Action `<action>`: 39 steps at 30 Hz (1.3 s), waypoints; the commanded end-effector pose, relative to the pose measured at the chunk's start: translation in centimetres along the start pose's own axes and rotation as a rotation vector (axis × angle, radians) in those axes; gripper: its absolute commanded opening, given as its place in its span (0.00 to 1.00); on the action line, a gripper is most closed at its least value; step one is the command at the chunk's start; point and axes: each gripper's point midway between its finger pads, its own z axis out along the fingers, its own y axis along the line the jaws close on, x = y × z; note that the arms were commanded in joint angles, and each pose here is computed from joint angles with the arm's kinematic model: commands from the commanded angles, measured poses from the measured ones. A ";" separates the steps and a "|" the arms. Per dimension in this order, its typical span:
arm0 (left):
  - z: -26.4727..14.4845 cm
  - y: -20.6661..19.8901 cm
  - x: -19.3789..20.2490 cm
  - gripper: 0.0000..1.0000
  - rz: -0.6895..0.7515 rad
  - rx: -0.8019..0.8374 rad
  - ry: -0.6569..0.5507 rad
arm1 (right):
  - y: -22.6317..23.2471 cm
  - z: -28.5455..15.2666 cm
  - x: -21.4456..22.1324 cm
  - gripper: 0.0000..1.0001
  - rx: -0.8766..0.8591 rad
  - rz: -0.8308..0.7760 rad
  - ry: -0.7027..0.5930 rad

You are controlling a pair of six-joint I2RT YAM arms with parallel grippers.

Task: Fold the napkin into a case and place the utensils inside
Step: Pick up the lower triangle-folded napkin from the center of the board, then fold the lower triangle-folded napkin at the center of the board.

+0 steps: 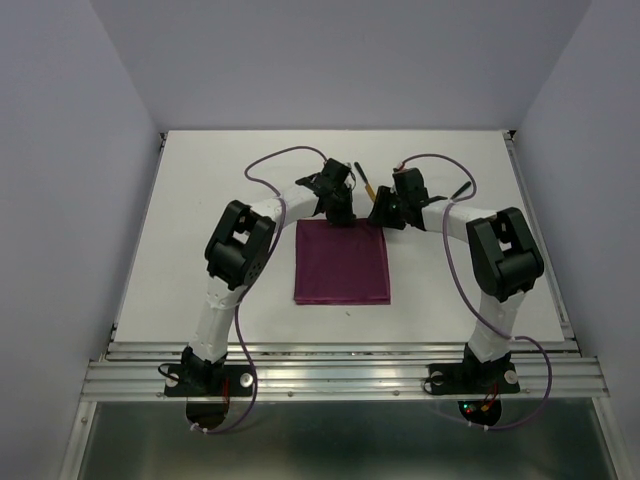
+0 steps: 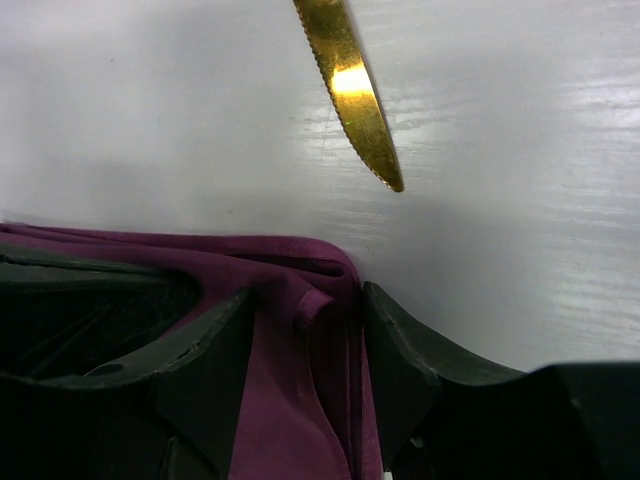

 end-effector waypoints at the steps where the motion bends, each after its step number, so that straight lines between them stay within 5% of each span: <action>1: 0.2 -0.5 -0.5 0.00 0.004 0.031 -0.010 | 0.3 1.1 -0.2 0.52 -0.029 0.003 -0.005; 18: 1.3 2.0 1.1 0.00 -0.026 0.003 0.029 | 3.5 -1.1 -2.3 0.01 -0.109 -0.007 -0.061; 39: 1.3 3.9 2.2 0.00 -0.050 -0.014 0.035 | 10.2 -1.8 -2.4 0.01 -0.197 -0.018 -0.067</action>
